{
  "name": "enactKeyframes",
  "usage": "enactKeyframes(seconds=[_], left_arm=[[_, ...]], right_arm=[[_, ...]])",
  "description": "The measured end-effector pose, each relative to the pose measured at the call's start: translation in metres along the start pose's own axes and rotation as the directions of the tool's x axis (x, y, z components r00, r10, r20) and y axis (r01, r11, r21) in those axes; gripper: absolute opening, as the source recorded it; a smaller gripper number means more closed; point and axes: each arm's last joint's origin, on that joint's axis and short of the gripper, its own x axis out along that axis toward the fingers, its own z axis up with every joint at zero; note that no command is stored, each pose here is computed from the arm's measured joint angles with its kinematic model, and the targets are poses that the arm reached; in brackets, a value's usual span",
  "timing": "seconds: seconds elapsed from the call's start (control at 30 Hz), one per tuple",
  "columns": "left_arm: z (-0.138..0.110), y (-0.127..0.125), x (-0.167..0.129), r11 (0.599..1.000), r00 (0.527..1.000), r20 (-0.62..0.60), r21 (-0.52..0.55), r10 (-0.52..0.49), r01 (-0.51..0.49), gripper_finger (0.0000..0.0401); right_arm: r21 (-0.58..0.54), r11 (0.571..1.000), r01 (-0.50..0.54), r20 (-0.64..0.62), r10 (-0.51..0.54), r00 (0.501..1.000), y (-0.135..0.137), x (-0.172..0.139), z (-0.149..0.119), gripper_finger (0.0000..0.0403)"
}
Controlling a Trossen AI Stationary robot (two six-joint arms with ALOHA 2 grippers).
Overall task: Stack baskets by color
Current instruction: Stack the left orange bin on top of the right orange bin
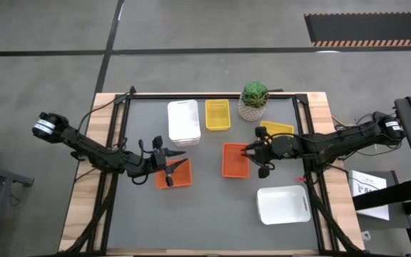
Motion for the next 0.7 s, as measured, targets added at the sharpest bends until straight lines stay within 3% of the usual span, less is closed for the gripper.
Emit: enactKeyframes(seconds=[0.2, 0.37, 0.47, 0.7], left_arm=[[0.007, -0.008, 0.001, 0.995, 0.997, -0.017, -0.074, -0.069, 0.068, 0.0080], [0.008, -0.018, 0.007, 0.983, 0.951, -0.268, -0.139, -0.152, 0.117, 0.0036], [0.012, -0.024, 0.010, 0.973, 0.875, -0.440, -0.188, -0.203, 0.131, 0.0009], [0.014, -0.041, 0.021, 0.966, 0.622, -0.739, -0.191, -0.258, 0.174, 0.0004]], right_arm=[[0.053, 0.999, 0.001, 0.001, -0.001, 1.000, 0.000, 0.000, 0.000, 0.0126], [0.071, 0.997, 0.001, 0.001, -0.001, 1.000, 0.000, 0.000, 0.000, 0.0161], [0.081, 0.997, 0.001, 0.001, -0.001, 1.000, 0.000, 0.000, 0.000, 0.0174], [0.097, 0.995, 0.000, 0.001, 0.000, 1.000, 0.000, 0.000, 0.000, 0.0188]])
